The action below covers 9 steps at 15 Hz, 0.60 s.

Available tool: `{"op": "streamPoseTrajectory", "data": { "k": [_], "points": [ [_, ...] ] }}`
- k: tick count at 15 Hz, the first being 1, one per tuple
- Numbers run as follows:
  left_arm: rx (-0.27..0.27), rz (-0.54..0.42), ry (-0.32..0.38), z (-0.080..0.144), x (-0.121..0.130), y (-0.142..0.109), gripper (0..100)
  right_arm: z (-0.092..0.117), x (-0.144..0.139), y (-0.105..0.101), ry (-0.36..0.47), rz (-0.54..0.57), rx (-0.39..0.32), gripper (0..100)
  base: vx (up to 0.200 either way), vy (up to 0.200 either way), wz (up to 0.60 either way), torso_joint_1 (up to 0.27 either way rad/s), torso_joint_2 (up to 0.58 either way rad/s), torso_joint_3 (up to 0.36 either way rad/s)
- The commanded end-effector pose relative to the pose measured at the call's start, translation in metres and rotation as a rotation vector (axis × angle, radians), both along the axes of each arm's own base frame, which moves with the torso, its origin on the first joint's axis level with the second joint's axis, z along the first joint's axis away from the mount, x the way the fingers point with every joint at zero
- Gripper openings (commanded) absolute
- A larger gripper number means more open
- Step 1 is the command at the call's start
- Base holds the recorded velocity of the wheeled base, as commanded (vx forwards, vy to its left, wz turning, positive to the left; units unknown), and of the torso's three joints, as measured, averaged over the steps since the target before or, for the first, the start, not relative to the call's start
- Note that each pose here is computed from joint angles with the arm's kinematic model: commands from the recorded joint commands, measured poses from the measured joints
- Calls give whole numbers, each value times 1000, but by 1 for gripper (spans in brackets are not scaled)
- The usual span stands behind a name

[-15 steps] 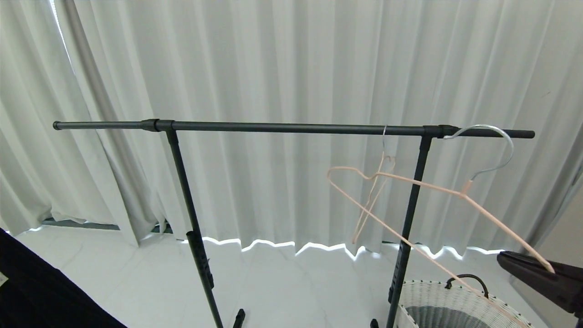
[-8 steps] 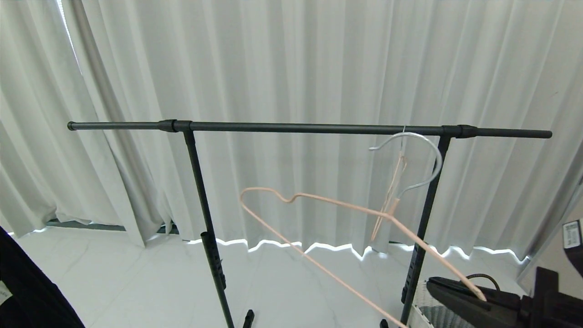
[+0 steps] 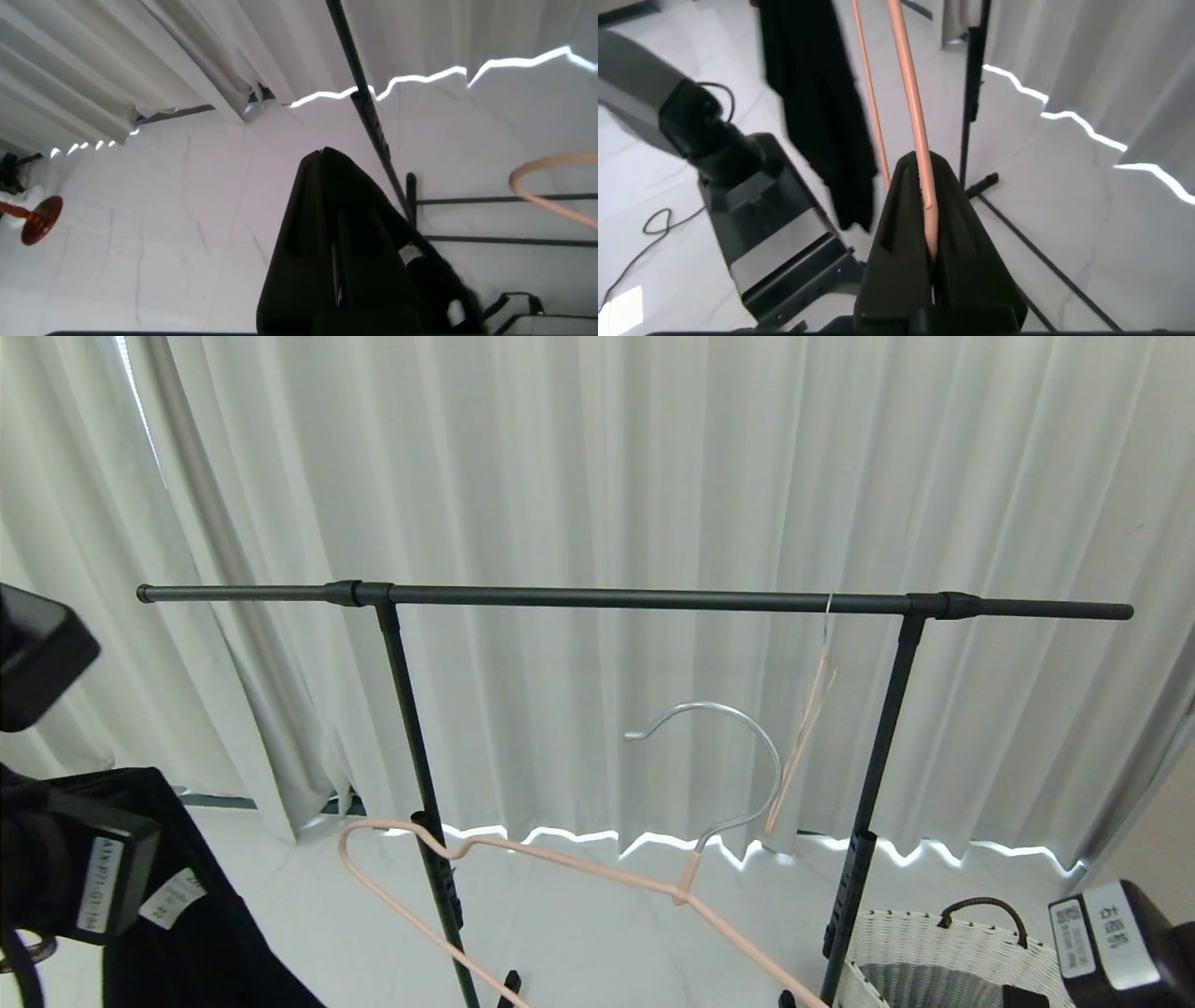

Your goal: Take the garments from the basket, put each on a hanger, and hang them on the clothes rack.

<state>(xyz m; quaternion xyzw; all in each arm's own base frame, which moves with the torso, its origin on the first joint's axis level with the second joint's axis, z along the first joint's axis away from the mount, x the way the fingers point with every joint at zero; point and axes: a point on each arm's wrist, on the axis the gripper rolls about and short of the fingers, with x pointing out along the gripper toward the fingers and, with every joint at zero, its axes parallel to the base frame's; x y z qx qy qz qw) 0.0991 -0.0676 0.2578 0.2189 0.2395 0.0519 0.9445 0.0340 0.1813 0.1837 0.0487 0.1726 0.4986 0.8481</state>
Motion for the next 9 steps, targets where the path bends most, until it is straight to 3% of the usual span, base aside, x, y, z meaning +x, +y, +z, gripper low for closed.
{"op": "streamPoseTrajectory", "data": {
  "k": [1, 5, 7, 9],
  "points": [
    [41, -9, 45, -8, 11, -12, 0, 1, -3, 0, -1, 18, 7, 0, 0, 0, 0, 0, 0, 0],
    [23, -8, 45, -9, 11, -14, 0, 2, -7, 1, 11, 82, 11, 0, 0, 0, 0, 0, 0, 0],
    [-18, 22, 34, -9, 15, -18, 0, 2, -7, 1, 14, 93, 12, 0, 0, 0, 0, 0, 0, 0],
    [-24, 65, 17, -11, 17, -19, 0, 2, -7, 1, 14, 93, 12, 0, 0, 0, 0, 0, 0, 0]
  ]
}}
